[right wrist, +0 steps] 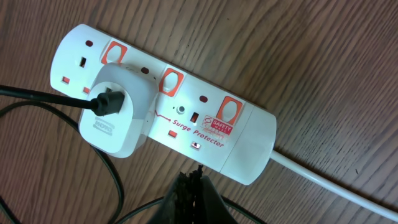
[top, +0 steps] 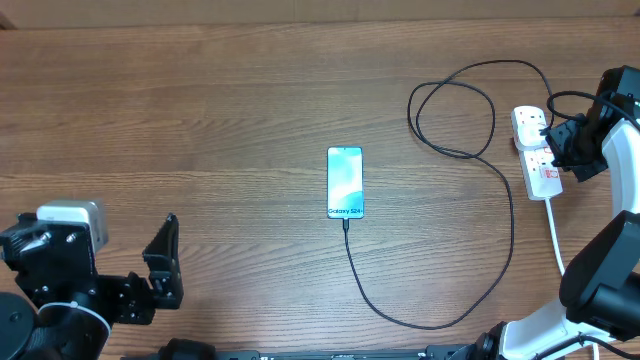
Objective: Plug charger to phone and switch on socket
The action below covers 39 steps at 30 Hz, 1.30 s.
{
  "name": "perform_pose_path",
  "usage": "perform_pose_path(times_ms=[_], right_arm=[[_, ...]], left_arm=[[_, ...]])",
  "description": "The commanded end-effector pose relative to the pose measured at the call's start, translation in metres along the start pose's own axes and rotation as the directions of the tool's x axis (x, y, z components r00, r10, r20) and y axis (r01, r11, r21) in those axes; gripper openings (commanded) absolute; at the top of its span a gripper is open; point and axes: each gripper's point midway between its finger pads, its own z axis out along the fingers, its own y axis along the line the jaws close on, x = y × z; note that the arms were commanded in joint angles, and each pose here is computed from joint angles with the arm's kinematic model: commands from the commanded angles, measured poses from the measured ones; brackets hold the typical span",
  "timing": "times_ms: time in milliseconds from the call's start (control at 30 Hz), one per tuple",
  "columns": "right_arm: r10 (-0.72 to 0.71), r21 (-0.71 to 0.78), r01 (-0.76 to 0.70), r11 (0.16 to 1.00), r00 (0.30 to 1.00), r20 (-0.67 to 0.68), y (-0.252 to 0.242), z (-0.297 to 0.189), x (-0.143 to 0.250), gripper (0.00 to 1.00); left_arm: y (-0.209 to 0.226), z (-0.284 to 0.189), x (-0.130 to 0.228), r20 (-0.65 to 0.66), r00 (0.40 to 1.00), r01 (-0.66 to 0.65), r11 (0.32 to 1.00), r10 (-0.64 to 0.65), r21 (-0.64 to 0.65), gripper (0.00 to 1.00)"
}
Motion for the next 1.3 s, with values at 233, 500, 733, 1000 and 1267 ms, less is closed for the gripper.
perform_pose_path(times_ms=[233, 500, 733, 1000, 1267], right_arm=[[-0.002, -0.034, 0.003, 0.999, 1.0, 0.028, 0.008, -0.01, -0.01, 0.05], [0.0, -0.043, 0.002, 0.999, 0.999, 0.037, 0.01, -0.01, -0.012, 0.05], [0.002, -0.07, 0.0, 0.998, 1.0, 0.018, 0.015, -0.01, -0.009, 0.05], [0.002, -0.07, 0.0, 0.998, 1.0, 0.018, 0.015, -0.01, -0.009, 0.06], [0.001, -0.067, 0.0, 0.998, 1.0, 0.015, 0.014, -0.01, -0.008, 0.05]], left_arm=[[0.008, -0.007, 0.003, 0.02, 0.999, 0.031, 0.999, -0.03, -0.036, 1.0], [0.024, -0.053, 0.011, 0.16, 0.984, 0.095, 0.988, -0.075, -0.121, 1.0], [0.024, -0.097, 0.023, 0.29, 0.954, 0.109, 0.988, -0.073, -0.108, 1.0], [0.023, -0.139, 0.042, 0.411, 0.909, 0.119, 0.988, -0.07, -0.095, 1.0], [0.025, -0.143, 0.09, 0.324, 0.942, 0.143, 0.975, -0.082, -0.169, 1.0]])
